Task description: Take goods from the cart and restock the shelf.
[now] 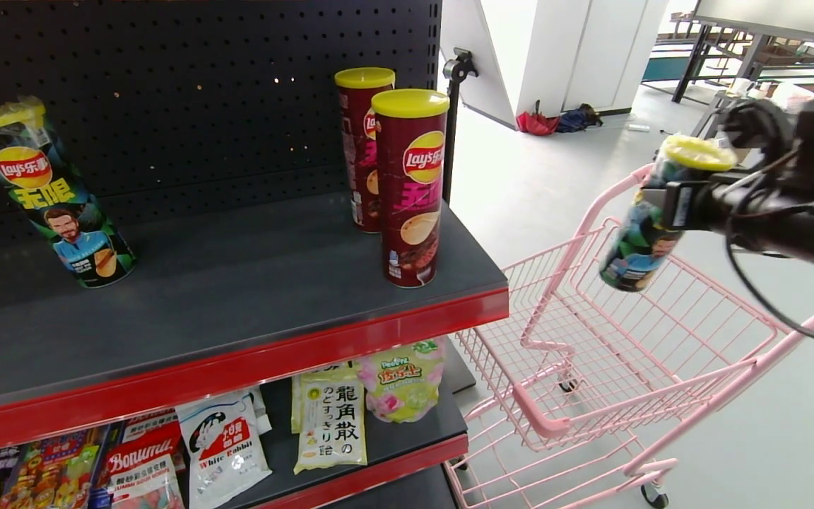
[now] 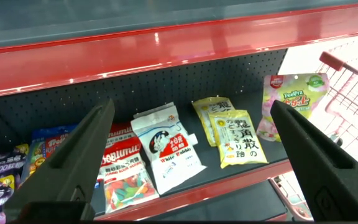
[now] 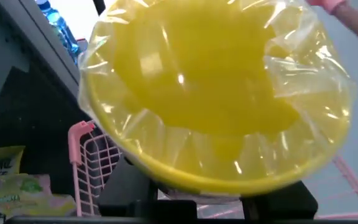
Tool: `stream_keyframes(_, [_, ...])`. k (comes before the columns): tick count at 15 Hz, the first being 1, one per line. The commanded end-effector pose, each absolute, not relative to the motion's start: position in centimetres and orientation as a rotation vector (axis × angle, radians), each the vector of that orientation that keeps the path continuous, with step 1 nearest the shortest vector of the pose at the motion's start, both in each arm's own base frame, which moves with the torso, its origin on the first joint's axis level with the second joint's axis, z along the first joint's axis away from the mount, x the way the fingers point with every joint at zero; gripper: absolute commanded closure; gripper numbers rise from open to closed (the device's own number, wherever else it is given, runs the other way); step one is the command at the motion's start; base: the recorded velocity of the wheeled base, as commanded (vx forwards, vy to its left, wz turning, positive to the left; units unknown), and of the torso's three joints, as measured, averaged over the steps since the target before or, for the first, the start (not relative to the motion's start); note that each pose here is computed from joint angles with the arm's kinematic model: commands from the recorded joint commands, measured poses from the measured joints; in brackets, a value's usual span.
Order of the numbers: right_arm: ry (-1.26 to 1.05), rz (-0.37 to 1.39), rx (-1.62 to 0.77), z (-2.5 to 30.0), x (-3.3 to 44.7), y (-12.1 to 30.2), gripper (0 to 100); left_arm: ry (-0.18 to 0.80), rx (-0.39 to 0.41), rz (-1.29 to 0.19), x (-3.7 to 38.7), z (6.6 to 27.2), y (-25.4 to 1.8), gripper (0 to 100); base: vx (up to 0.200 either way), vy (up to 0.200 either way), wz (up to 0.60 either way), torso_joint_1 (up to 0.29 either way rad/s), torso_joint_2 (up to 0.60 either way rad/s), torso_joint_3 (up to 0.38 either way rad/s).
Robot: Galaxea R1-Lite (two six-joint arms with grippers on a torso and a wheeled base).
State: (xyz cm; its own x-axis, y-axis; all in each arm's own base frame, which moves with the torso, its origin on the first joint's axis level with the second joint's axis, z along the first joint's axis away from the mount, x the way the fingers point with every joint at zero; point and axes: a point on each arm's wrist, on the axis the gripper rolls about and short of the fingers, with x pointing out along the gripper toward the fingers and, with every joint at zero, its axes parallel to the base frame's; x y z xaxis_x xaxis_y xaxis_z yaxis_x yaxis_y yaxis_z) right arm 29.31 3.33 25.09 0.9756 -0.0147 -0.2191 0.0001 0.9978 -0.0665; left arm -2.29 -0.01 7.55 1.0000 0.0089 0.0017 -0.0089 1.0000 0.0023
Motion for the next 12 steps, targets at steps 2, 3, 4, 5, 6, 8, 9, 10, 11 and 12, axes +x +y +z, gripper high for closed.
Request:
stream_keyframes(2, [0.189,-0.050,-0.128,28.3,10.7,0.9,100,-0.002,0.003,0.009,-2.3,7.6,0.0,0,0.000,0.000,0.00,0.000,0.00,0.000])
stream_keyframes(3, [0.192,-0.071,-0.134,24.9,7.0,0.3,100,-0.002,0.003,0.009,-2.3,7.6,0.0,0,0.000,0.000,0.00,0.000,0.00,0.000])
stream_keyframes(4, [0.154,-0.087,-0.130,23.6,4.2,0.0,100,0.000,0.003,0.009,-2.3,7.5,0.0,0,0.000,0.000,0.00,0.000,0.00,0.000])
stream_keyframes(5, [0.154,-0.102,-0.135,22.8,2.9,-0.2,100,0.000,0.003,0.009,-2.3,7.5,0.0,0,0.000,0.000,0.00,0.000,0.00,0.000])
stream_keyframes(6, [0.165,-0.108,-0.143,22.5,2.3,-0.3,100,-0.002,0.003,0.009,-2.3,7.6,0.0,0,0.000,0.000,0.00,0.000,0.00,0.000])
stream_keyframes(8, [0.203,-0.142,-0.185,21.5,1.5,-0.4,100,0.000,0.003,0.009,-2.3,7.5,0.0,0,0.000,0.000,0.00,0.000,0.00,0.000])
stream_keyframes(9, [0.207,-0.147,-0.189,21.4,1.5,-0.4,100,0.000,0.003,0.009,-2.3,7.5,0.0,0,0.000,0.000,0.00,0.000,0.00,0.000])
stream_keyframes(10, [0.210,-0.147,-0.191,21.4,1.5,-0.4,100,0.000,0.003,0.009,-2.3,7.5,0.0,0,0.000,0.000,0.00,0.000,0.00,0.000])
stream_keyframes(11, [0.210,-0.146,-0.197,21.3,1.5,-0.4,100,0.000,0.003,0.009,-2.3,7.5,0.0,0,0.000,0.000,0.00,0.000,0.00,0.000])
stream_keyframes(12, [0.204,-0.145,-0.213,21.3,1.3,-0.4,100,0.000,0.003,0.009,-2.3,7.5,0.0,0,0.000,0.000,0.00,0.000,0.00,0.000])
